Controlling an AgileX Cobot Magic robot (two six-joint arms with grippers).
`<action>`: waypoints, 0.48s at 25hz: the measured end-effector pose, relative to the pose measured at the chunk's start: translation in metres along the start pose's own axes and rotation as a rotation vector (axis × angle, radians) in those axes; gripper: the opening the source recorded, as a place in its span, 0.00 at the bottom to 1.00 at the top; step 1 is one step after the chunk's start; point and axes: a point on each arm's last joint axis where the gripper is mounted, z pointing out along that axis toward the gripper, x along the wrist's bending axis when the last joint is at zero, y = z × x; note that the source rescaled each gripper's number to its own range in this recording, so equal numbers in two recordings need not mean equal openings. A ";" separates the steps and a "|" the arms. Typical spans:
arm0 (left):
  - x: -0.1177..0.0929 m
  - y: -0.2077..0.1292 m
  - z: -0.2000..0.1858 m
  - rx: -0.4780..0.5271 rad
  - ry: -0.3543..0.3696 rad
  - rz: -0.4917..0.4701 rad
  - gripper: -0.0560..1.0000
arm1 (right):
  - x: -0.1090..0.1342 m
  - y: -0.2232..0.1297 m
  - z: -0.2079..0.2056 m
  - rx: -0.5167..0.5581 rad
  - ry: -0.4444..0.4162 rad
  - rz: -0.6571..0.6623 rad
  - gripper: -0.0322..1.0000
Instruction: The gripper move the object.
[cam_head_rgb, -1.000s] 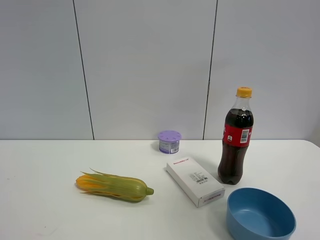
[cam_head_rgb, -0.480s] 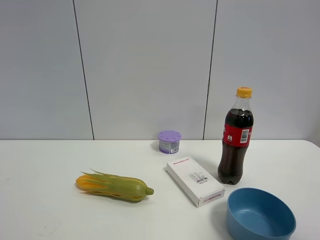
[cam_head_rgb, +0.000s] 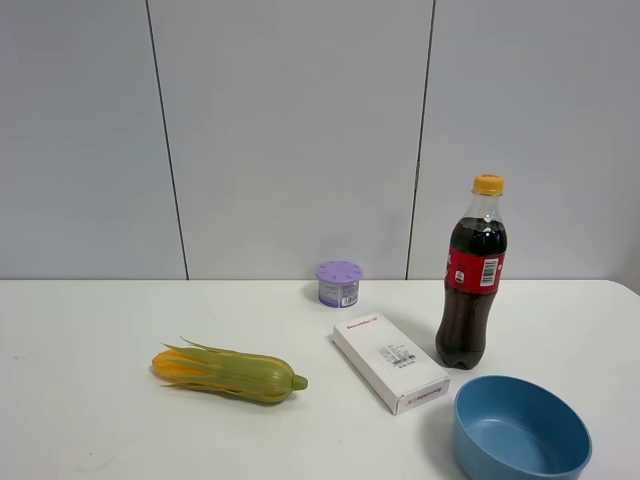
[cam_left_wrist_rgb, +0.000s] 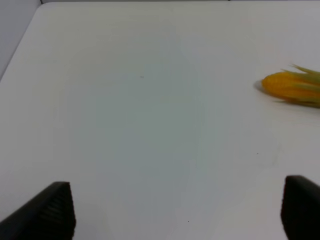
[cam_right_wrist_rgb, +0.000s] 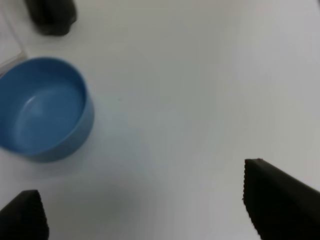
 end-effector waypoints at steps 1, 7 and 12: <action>0.000 0.000 0.000 0.000 0.000 0.000 1.00 | -0.001 0.000 -0.001 -0.004 -0.020 0.015 0.78; 0.000 0.000 0.000 0.000 0.000 0.000 1.00 | -0.004 -0.003 -0.006 -0.040 -0.147 0.112 0.78; 0.000 0.000 0.000 0.000 0.000 0.000 1.00 | -0.004 -0.011 -0.017 -0.131 -0.163 0.132 0.78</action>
